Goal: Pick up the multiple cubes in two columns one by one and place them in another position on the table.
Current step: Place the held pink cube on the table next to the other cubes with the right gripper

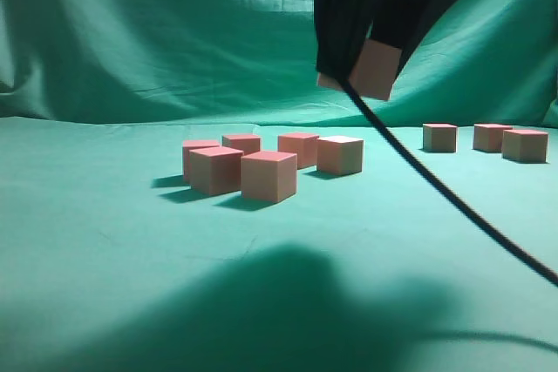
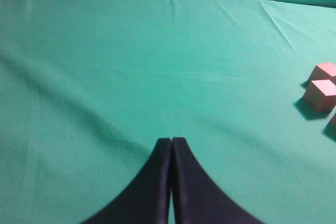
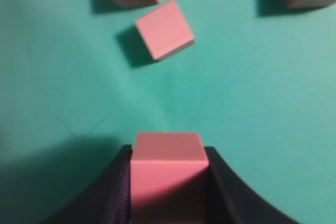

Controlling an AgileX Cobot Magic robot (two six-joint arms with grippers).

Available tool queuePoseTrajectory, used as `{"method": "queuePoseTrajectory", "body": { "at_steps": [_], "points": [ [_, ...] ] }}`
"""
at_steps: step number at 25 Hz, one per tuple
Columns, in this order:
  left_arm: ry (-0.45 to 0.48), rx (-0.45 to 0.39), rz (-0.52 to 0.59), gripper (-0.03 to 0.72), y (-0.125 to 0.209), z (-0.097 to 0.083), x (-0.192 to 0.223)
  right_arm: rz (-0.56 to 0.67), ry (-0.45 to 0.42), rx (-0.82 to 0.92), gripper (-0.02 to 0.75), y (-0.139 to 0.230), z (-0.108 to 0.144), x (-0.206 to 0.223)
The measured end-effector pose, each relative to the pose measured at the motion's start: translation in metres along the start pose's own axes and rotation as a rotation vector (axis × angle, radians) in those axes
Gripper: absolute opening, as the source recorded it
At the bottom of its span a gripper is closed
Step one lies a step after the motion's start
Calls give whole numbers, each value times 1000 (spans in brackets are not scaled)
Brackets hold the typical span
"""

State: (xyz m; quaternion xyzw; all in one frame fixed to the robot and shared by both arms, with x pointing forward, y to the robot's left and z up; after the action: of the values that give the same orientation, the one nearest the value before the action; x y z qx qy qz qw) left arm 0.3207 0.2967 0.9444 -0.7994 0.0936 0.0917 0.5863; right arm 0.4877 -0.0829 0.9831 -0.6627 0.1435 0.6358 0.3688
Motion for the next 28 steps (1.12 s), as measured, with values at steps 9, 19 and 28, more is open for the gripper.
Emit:
{"method": "queuePoseTrajectory", "body": {
  "at_steps": [9, 19, 28],
  "points": [
    [0, 0, 0, 0, 0, 0, 0, 57, -79, -189, 261, 1, 13, 33],
    [0, 0, 0, 0, 0, 0, 0, 15, -32, 80, 261, -7, 6, 47],
    [0, 0, 0, 0, 0, 0, 0, 15, 4, 162, 261, -9, 0, 56]
  ]
}}
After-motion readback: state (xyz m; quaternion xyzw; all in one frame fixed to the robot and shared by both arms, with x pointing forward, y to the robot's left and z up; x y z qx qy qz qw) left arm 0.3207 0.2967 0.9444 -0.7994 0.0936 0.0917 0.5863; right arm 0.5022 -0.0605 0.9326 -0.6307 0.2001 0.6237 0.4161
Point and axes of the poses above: a point on each arm's last joint axis where the gripper is mounted, x pointing out along that axis toward the gripper, z along the wrist's bending axis when the last joint is at zero, y = z × x, the point moved 3 cm from there along x, pointing out along that axis toward the gripper, and after that the axes turned 11 degrees about -x, right-handed, at the moved point
